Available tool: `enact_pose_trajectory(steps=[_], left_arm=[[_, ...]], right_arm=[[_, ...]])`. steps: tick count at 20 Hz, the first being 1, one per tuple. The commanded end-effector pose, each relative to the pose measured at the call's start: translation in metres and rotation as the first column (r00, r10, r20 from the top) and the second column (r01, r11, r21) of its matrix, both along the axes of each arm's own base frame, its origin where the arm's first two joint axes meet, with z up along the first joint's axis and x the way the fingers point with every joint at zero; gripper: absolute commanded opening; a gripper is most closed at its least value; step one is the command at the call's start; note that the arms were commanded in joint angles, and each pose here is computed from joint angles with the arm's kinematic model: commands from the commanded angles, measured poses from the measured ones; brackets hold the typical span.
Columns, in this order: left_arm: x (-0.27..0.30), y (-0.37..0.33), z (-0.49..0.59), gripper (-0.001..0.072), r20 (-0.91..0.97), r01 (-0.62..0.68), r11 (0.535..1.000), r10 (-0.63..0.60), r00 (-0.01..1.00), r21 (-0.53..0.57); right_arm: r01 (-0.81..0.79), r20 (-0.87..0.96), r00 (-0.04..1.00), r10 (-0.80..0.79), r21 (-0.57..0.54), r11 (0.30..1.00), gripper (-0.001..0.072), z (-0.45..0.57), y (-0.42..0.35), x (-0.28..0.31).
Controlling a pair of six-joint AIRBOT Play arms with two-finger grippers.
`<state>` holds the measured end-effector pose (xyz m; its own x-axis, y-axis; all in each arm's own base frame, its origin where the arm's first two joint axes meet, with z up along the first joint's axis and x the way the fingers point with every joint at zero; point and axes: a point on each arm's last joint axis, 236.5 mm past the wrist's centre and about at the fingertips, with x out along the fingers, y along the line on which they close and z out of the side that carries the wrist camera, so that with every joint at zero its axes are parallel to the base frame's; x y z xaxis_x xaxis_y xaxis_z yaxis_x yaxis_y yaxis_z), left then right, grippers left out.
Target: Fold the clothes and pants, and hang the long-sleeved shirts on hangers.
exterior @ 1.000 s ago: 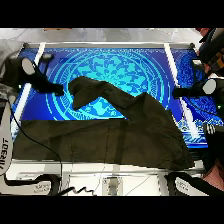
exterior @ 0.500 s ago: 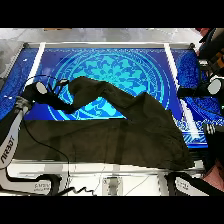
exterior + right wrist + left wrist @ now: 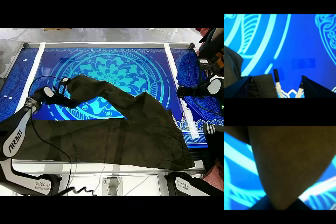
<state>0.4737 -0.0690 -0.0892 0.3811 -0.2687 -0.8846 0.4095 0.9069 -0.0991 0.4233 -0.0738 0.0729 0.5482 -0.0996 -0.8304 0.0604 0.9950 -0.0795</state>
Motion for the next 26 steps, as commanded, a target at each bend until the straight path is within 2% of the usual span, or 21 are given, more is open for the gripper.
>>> enact_pose_trajectory(steps=[1,3,4,5,7,8,9,12,13,14,15,18,20,21,23,24,25,26], left_arm=[[0.025,0.016,0.013,0.0029,0.111,0.036,0.991,-0.05,0.993,0.128],[0.045,0.042,0.054,0.0028,0.202,0.074,0.951,-0.139,0.969,0.301],[0.057,0.059,0.085,0.0028,0.253,0.077,0.911,-0.192,0.948,0.406],[0.067,0.077,0.122,0.0028,0.304,0.061,0.851,-0.252,0.919,0.521],[0.079,0.11,0.205,0.0028,0.387,-0.023,0.7,-0.368,0.846,0.714],[0.079,0.119,0.243,0.0028,0.427,-0.076,0.647,-0.406,0.808,0.759],[0.076,0.122,0.272,0.0028,0.47,-0.121,0.631,-0.422,0.775,0.766],[0.055,0.129,0.313,0.0029,0.522,-0.184,0.631,-0.406,0.75,0.754],[0.049,0.134,0.313,0.0029,0.508,-0.182,0.629,-0.389,0.768,0.756],[0.042,0.141,0.305,0.0029,0.478,-0.169,0.626,-0.365,0.799,0.761],[0.036,0.148,0.294,0.0028,0.438,-0.15,0.625,-0.338,0.833,0.766],[0.02,0.166,0.263,0.0028,0.332,-0.1,0.622,-0.269,0.904,0.776],[0.009,0.178,0.246,0.0028,0.266,-0.074,0.623,-0.221,0.938,0.779],[0.003,0.185,0.239,0.0028,0.236,-0.064,0.624,-0.197,0.952,0.779],[-0.004,0.195,0.225,0.0029,0.185,-0.046,0.626,-0.159,0.97,0.778],[-0.007,0.198,0.218,0.0029,0.161,-0.034,0.628,-0.146,0.976,0.777],[-0.009,0.2,0.212,0.0028,0.139,-0.022,0.63,-0.137,0.981,0.777],[-0.01,0.2,0.206,0.0029,0.123,-0.012,0.631,-0.133,0.983,0.776]], right_arm=[[0.009,0.001,1.0,-0.009,0.005,1.0,0.0688,-0.003,-0.001,0.002],[0.009,0.0,1.0,-0.009,0.001,1.0,0.0688,-0.003,-0.002,0.003],[0.009,0.006,1.0,-0.009,-0.006,1.0,0.0687,-0.003,-0.003,0.004],[0.009,0.016,1.0,-0.008,-0.019,1.0,0.0687,-0.001,-0.006,0.006],[0.015,0.043,0.999,-0.013,-0.054,0.998,0.0687,0.004,-0.015,0.01],[0.031,0.055,0.998,-0.027,-0.056,0.998,0.0687,0.006,-0.022,0.011],[0.055,0.061,0.997,-0.052,-0.054,0.997,0.0687,0.007,-0.032,0.01],[0.134,0.032,0.991,-0.132,-0.044,0.99,0.0686,0.002,-0.062,-0.005],[0.157,0.005,0.988,-0.157,-0.04,0.987,0.0661,-0.002,-0.071,-0.013],[0.174,-0.028,0.984,-0.175,-0.039,0.984,0.0558,-0.007,-0.078,-0.022],[0.182,-0.069,0.98,-0.184,-0.044,0.982,0.0522,-0.013,-0.087,-0.032],[0.233,-0.254,0.94,-0.228,-0.011,0.972,0.0505,-0.05,-0.109,-0.071],[0.223,-0.423,0.892,-0.159,0.106,0.969,0.0476,-0.082,-0.098,-0.102],[0.228,-0.473,0.875,-0.102,0.218,0.949,0.0459,-0.095,-0.082,-0.11],[0.179,-0.483,0.87,0.095,0.49,0.853,0.0439,-0.11,-0.031,-0.114],[0.155,-0.46,0.872,0.169,0.586,0.796,0.044,-0.114,-0.009,-0.112],[0.149,-0.439,0.878,0.192,0.629,0.763,0.0489,-0.124,0.002,-0.107],[0.156,-0.424,0.89,0.168,0.63,0.761,0.0585,-0.137,0.004,-0.098]])
